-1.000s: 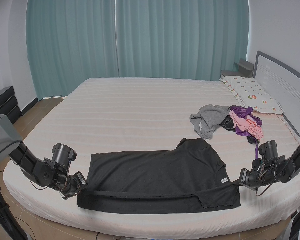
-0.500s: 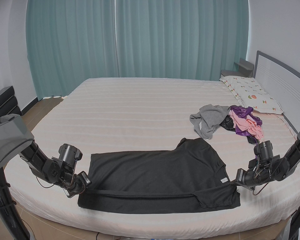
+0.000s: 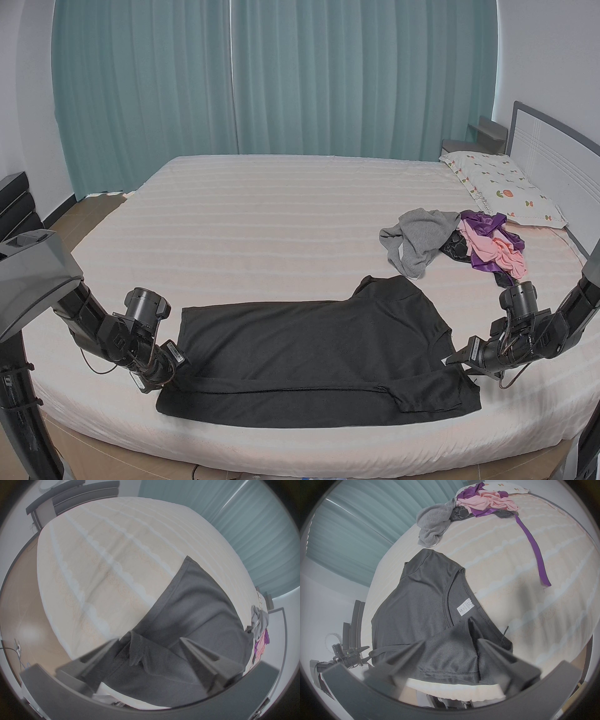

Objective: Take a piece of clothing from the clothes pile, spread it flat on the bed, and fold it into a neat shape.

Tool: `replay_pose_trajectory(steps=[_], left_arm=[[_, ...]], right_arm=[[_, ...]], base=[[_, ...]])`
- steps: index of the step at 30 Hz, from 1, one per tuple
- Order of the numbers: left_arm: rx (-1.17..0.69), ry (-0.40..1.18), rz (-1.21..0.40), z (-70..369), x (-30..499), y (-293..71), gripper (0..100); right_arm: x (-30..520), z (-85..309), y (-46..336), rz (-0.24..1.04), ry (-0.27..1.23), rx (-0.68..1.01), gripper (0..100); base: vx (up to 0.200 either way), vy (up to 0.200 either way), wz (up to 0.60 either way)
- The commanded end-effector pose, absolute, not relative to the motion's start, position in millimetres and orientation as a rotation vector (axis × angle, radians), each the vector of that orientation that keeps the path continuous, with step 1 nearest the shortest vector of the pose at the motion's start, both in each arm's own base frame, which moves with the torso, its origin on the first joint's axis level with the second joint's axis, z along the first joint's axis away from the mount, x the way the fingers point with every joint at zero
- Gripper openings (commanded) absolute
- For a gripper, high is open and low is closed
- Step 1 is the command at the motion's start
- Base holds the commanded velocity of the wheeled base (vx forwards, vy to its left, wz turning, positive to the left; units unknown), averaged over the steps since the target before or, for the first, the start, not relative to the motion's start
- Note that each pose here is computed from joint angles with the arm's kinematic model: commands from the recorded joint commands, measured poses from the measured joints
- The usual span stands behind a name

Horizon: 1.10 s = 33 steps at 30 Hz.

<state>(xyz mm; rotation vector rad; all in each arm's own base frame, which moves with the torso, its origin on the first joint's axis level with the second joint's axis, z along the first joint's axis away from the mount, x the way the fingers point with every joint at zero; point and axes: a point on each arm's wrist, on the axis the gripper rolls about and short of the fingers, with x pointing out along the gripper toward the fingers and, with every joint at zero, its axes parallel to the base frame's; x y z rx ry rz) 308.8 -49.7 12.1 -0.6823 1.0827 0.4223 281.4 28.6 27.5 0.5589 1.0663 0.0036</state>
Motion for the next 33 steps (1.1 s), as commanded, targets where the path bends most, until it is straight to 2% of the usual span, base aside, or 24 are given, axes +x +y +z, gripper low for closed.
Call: replay_pose_trajectory(steps=[1,10,19,27,33], left_arm=[[-0.698,1.072,0.428,13,312,-49,100],[-0.829,1.043,0.378,46,290,-22,100],[-0.887,1.16,0.368,29,250,-14,100],[-0.978,1.105,0.38,24,248,-19,100],[-0.984,1.105,0.38,24,248,-19,100]], right_arm=[[281,29,25,-0.004,1.059,0.571,100],[273,41,12,0.089,1.04,0.623,100],[274,16,13,0.188,1.107,0.519,100],[289,-2,13,0.204,1.028,0.511,100],[290,-11,13,0.206,1.05,0.509,100]], base=[[0.0,0.0,0.0],[0.0,0.0,0.0],[0.0,0.0,0.0],[0.0,0.0,0.0],[0.0,0.0,0.0]])
